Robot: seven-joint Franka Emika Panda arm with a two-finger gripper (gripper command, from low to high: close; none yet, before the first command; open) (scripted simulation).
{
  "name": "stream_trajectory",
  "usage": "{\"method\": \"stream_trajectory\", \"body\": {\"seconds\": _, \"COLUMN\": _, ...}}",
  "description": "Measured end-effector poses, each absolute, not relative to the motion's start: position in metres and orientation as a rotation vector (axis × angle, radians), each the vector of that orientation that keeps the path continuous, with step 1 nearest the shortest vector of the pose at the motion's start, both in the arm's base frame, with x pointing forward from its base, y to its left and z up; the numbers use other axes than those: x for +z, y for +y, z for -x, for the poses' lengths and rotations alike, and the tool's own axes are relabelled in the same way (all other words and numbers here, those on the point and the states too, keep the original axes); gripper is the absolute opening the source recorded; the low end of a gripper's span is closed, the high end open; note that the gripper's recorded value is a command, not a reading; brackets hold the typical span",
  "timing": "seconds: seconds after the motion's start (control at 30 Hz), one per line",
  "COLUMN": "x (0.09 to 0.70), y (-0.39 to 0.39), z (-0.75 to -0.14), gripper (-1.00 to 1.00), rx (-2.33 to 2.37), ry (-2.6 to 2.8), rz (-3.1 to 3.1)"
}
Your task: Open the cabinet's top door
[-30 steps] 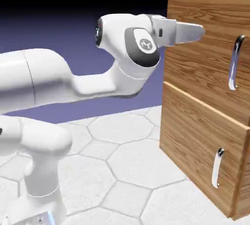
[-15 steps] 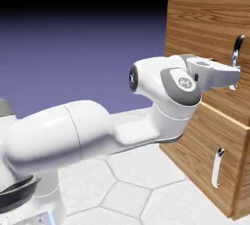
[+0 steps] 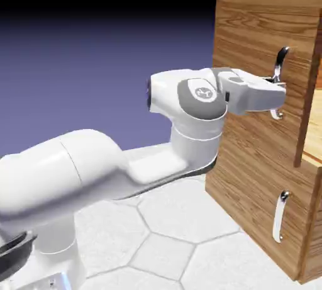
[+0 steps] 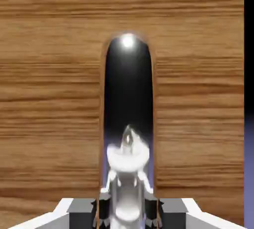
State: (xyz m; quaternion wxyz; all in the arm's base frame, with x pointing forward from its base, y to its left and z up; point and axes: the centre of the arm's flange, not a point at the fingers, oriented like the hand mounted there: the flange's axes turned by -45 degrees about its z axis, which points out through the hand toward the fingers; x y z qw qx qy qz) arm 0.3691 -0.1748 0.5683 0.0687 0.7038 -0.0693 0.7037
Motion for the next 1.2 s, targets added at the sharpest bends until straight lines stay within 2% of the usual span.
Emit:
{"method": "stream_trajectory", "body": {"seconds": 0.5, "x": 0.568, "y": -0.074, "z": -0.248, "gripper": -1.0, "rx": 1.916, "ry": -0.531, "rz": -1.917}}
{"method": "stream_trajectory", "body": {"seconds": 1.2, "x": 0.568, "y": 0.051, "z": -0.172, "gripper": -1.0, "rx": 1.71, "ry": -0.785, "rz": -1.71}}
